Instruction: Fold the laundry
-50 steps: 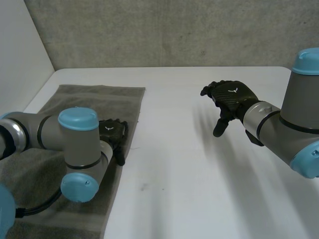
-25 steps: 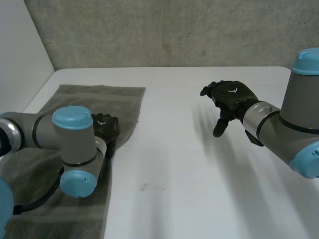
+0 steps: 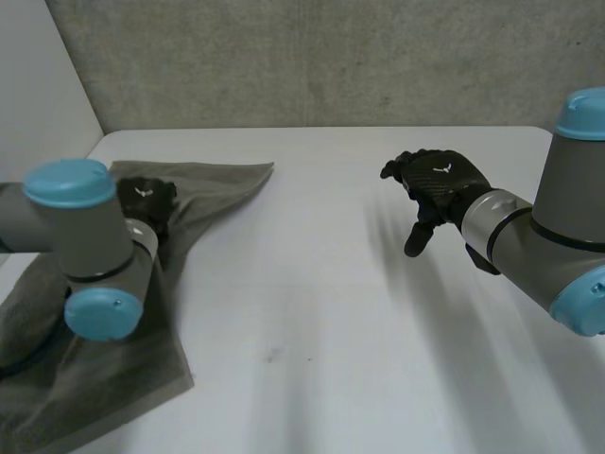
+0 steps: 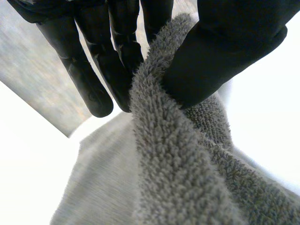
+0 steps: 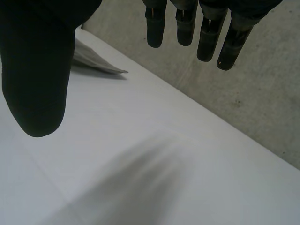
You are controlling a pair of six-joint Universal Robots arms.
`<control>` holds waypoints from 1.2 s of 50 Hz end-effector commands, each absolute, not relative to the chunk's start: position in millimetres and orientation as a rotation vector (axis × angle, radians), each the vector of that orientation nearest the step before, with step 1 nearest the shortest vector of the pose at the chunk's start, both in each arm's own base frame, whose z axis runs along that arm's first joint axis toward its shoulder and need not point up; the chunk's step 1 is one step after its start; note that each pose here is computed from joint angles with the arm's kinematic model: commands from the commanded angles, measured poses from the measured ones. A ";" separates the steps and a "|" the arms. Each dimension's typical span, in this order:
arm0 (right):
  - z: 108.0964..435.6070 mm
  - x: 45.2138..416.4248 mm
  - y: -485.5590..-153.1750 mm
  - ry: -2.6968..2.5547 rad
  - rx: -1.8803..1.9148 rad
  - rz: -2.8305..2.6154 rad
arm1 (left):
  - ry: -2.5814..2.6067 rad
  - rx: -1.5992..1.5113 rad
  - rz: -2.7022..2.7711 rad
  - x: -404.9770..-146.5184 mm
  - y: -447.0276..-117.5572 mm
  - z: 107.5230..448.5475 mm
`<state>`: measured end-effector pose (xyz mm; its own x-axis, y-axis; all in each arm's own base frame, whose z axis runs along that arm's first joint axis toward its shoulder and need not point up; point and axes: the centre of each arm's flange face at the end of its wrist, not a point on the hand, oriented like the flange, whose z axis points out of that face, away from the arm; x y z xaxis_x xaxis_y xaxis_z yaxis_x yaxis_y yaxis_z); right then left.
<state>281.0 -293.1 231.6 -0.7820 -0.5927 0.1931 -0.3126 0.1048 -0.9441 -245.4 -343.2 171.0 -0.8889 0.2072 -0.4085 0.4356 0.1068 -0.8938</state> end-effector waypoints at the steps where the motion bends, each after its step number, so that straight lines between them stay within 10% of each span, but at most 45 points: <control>1: 238.1 284.9 -306.2 2.097 -0.888 -1.790 | 2.082 0.700 -1.946 -243.5 -320.1 214.0; 14: 217.9 322.9 -345.9 1.823 -0.665 -1.767 | 2.029 0.831 -2.071 -265.9 -256.2 257.7; 32: 149.9 419.3 -233.0 1.762 -0.607 -1.252 | 2.048 0.894 -2.067 -269.4 -228.6 268.7; 43: 120.3 440.7 -263.9 1.772 -0.440 -1.325 | 2.032 0.963 -2.149 -275.1 -191.4 280.6; 60: 203.0 393.8 -307.5 1.690 -0.301 -1.615 | 1.991 0.915 -2.200 -274.7 -199.2 293.2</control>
<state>430.0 -285.9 154.1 -0.6163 -0.6760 -0.4041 0.2947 0.2779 -0.9143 -273.9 -192.2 280.6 -0.8100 0.3786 -0.4478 0.4257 -0.1455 -0.8931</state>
